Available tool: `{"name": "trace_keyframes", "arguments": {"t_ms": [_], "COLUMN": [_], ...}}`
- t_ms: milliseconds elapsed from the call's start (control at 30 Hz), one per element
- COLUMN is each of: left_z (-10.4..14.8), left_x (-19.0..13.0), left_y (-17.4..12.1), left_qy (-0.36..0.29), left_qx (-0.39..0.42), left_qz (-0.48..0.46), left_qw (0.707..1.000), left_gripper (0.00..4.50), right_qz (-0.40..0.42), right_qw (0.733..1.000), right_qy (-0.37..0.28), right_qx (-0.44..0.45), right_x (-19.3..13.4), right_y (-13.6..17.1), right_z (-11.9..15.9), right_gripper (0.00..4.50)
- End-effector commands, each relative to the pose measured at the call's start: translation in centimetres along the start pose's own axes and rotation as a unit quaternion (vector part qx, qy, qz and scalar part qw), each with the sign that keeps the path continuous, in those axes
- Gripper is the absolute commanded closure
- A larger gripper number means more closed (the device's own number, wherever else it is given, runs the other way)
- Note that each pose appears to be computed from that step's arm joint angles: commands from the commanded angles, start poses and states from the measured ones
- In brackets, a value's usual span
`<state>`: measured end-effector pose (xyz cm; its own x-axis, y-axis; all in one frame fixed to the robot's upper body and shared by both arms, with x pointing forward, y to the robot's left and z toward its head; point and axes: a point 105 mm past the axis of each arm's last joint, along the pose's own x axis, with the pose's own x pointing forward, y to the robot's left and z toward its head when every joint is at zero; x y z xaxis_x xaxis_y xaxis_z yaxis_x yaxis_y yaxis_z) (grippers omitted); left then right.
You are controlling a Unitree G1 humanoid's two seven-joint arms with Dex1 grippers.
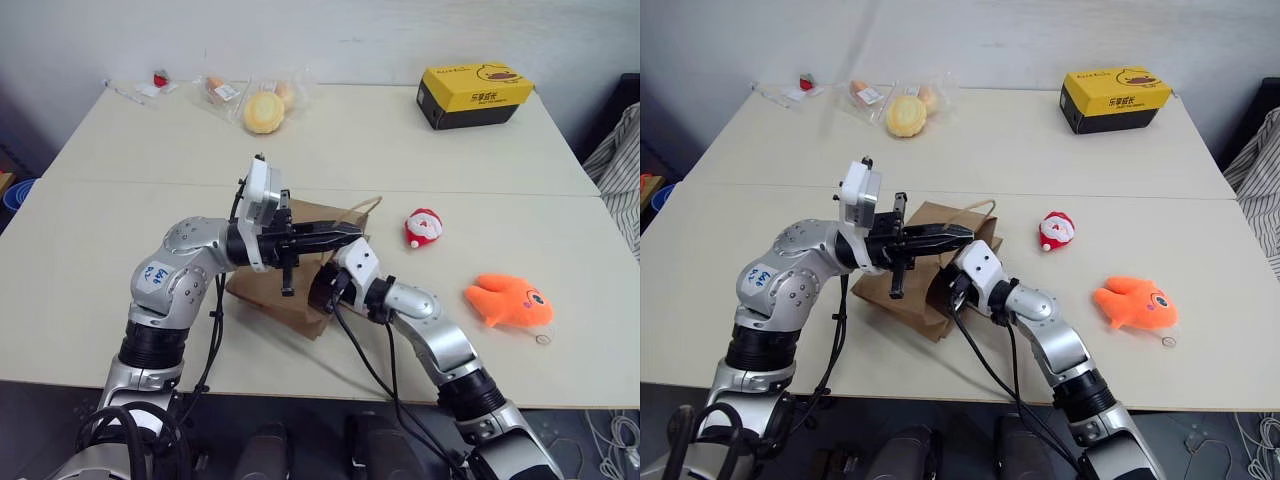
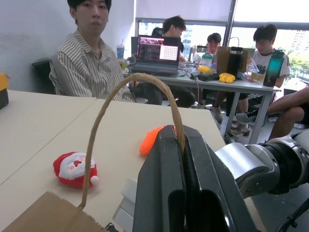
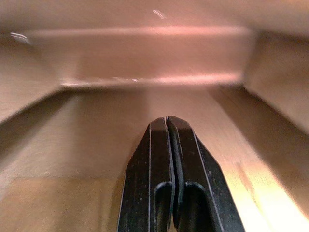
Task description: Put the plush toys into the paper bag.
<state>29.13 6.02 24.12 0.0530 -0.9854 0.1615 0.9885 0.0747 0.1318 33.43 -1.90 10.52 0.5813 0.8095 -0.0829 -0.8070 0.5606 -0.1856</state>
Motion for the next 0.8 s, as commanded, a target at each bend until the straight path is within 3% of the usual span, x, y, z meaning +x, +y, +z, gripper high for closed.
{"name": "trace_keyframes", "arguments": {"t_ms": [33, 300, 533, 700, 800], "left_z": [2.1, 4.0, 3.6, 1.9, 1.4], "left_x": [-0.5, -2.1, -2.2, -1.3, -0.9], "left_y": [0.1, 1.5, 1.4, 0.8, 0.6], "left_qy": [-0.033, -0.063, -0.052, -0.034, -0.031], "left_qx": [0.008, 0.011, 0.007, 0.004, 0.003], "left_qz": [0.005, 0.046, 0.046, 0.03, 0.023], "left_qw": [0.999, 0.997, 0.998, 0.999, 0.999], "left_gripper": [4.5, 4.5, 4.5, 4.5, 4.5], "right_qz": [-0.01, -0.012, -0.012, 0.01, 0.044], "right_qw": [1.0, 0.999, 0.998, 0.994, 0.987], "right_qy": [0.0, 0.025, 0.036, -0.102, -0.154], "right_qx": [-0.017, -0.023, -0.042, -0.029, 0.004], "right_x": [-0.2, -1.3, -1.9, -2.2, -3.3], "right_y": [-0.3, -0.3, -0.5, 0.0, 0.7], "right_z": [-0.3, -2.0, -2.2, 3.4, 5.4], "right_gripper": [4.45, 4.45, 4.45, 4.45, 4.45]}}
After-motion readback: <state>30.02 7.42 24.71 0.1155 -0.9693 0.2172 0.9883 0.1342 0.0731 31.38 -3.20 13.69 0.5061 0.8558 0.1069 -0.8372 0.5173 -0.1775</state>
